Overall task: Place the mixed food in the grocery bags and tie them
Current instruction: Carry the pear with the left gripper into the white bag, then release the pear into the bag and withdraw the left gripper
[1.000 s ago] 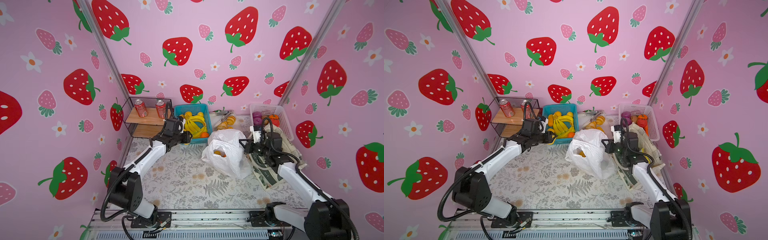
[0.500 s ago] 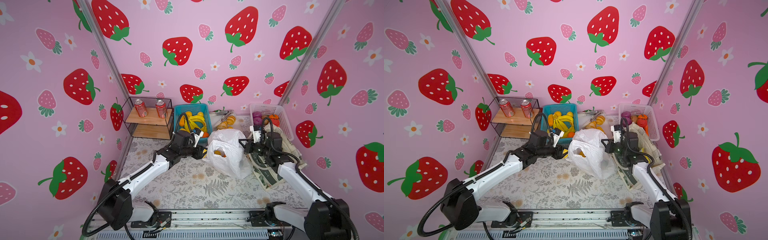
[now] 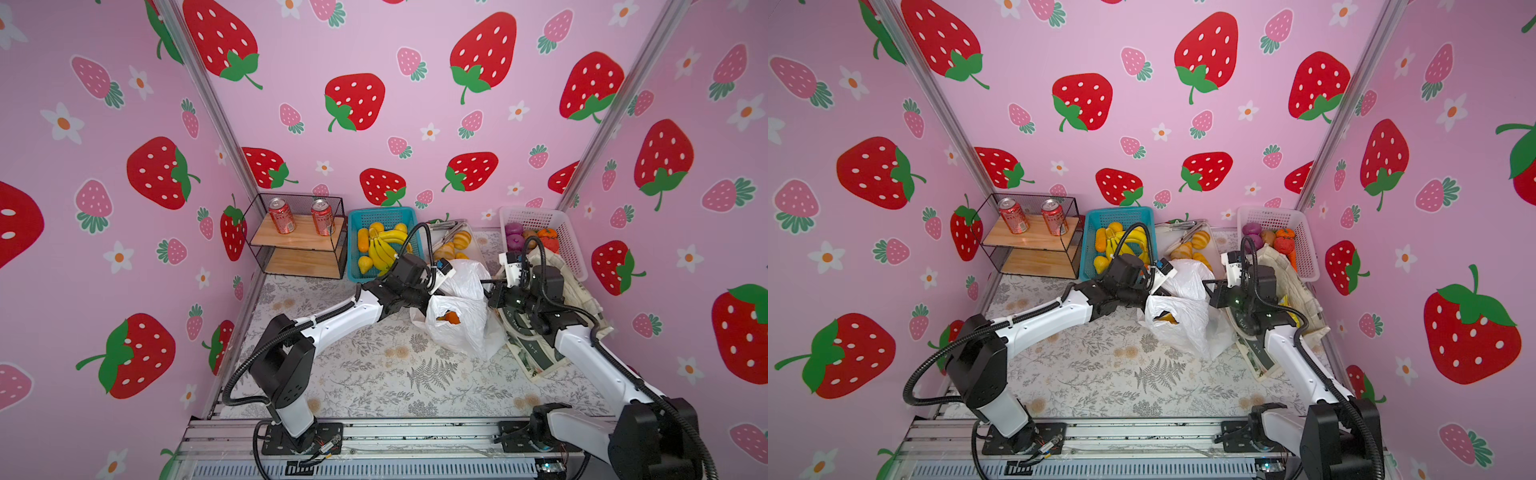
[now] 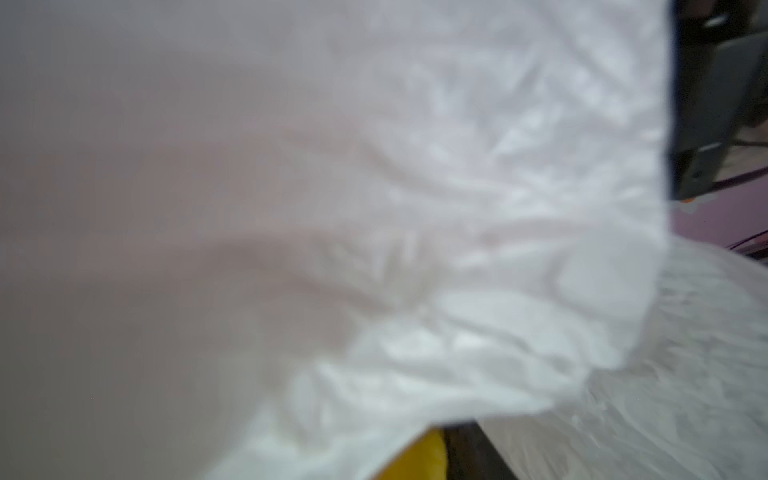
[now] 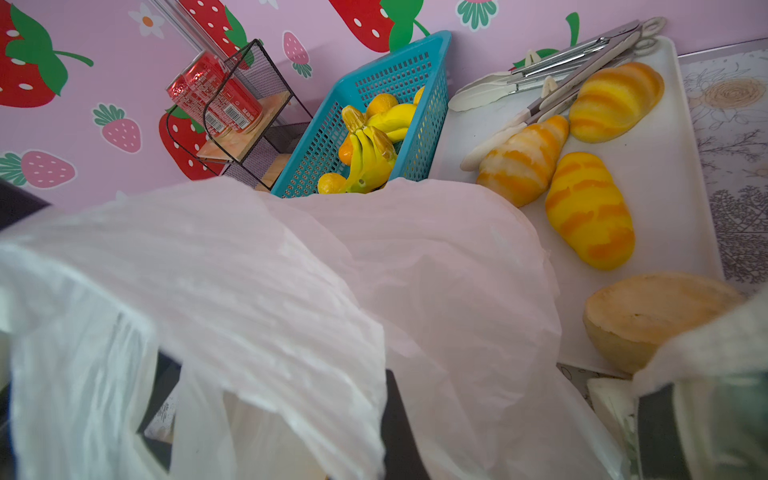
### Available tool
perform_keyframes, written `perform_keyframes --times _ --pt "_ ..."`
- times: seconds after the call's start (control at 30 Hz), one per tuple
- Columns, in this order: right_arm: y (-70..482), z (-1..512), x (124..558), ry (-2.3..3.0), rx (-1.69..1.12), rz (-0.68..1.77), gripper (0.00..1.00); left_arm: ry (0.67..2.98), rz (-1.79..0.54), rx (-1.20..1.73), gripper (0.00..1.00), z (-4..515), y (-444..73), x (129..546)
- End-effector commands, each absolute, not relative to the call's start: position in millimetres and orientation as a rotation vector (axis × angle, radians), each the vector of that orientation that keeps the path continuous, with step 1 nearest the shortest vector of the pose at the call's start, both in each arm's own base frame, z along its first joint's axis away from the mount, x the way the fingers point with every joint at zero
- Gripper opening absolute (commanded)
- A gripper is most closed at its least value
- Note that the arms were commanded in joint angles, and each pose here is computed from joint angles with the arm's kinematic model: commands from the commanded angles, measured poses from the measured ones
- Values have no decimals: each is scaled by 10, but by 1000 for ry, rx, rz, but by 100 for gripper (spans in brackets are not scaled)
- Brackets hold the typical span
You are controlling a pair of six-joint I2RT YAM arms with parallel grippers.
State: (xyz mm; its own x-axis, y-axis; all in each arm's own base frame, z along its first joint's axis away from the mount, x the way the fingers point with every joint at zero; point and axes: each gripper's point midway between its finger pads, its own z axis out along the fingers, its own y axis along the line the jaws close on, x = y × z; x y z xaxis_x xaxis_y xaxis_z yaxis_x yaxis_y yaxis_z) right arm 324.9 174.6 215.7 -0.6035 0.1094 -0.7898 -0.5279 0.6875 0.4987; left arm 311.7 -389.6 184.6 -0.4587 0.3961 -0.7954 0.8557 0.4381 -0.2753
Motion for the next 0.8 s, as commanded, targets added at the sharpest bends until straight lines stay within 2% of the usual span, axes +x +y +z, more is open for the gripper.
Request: perform_keyframes --times 0.0,0.1,0.27,0.37,0.53,0.77 --pt "1746 2199 3232 2012 -326 948 1 1958 -917 970 40 1979 -4062 3288" --pt "1725 2198 3231 2015 -326 928 1 1963 -924 979 45 1891 -4119 3255" --pt "1722 2174 3242 2022 -327 922 1 1990 -926 970 62 1835 -4084 3212" --pt "1730 2171 3252 2021 -328 925 1 1987 -932 963 68 1870 -4048 3171" --pt "1729 2176 3257 2020 -328 925 1 1983 -938 959 73 1922 -3997 3119" --pt "1718 2164 3247 2023 -330 914 1 1968 -909 906 72 2097 -3702 3008"
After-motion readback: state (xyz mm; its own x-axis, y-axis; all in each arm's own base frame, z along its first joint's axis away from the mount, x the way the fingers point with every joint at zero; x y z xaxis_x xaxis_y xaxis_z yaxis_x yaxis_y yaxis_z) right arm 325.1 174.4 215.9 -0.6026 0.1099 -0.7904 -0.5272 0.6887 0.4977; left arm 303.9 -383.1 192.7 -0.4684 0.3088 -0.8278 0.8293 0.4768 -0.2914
